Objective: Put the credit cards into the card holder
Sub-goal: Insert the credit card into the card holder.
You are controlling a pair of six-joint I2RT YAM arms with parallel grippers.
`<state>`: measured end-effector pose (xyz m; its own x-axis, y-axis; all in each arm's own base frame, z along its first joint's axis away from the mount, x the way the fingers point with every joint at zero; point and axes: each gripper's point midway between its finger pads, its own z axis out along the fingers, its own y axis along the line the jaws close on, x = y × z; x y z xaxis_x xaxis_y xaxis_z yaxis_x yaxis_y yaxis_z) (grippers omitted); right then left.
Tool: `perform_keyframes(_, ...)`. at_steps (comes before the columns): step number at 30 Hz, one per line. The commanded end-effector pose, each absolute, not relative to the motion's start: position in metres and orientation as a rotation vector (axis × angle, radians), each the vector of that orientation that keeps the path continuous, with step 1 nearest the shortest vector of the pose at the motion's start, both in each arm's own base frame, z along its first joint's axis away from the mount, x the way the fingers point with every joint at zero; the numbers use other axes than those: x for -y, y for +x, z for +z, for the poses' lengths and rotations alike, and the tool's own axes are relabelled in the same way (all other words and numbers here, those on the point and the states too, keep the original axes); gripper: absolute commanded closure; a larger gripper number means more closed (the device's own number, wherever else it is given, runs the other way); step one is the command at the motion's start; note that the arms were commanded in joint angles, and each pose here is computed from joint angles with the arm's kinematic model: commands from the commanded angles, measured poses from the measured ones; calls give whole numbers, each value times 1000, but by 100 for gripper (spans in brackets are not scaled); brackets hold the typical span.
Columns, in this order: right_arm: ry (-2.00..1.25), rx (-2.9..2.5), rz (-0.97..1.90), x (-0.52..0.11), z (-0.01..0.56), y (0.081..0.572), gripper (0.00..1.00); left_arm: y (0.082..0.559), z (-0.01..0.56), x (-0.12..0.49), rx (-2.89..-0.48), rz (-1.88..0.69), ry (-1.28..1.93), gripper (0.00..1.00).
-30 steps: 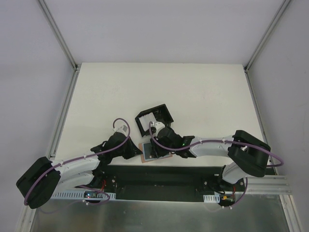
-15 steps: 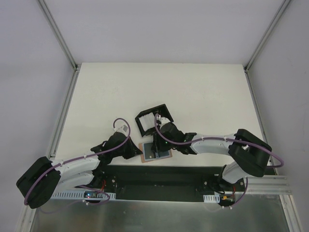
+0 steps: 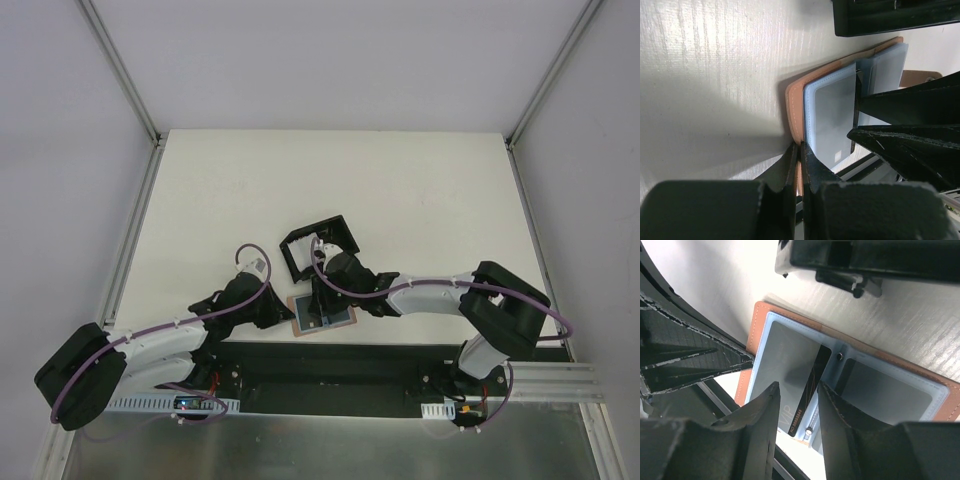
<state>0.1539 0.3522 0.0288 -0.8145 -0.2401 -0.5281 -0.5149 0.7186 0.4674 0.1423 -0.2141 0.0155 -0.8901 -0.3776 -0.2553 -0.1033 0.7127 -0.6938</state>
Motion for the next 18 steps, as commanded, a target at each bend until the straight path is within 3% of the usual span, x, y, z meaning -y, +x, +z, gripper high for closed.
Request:
perform_keyframes(1, -739, -2305, 1033, -383, 57, 150, 62, 137, 9, 210, -2595, -949, -333, 100)
perform_keyframes(9, -870, -2214, 1090, -391, 69, 139, 71, 140, 11, 212, -2591, -947, -311, 100)
perform_keyframes(18, -682, -2395, 899, -369, 51, 152, 61, 139, 11, 212, -2591, -951, -310, 100)
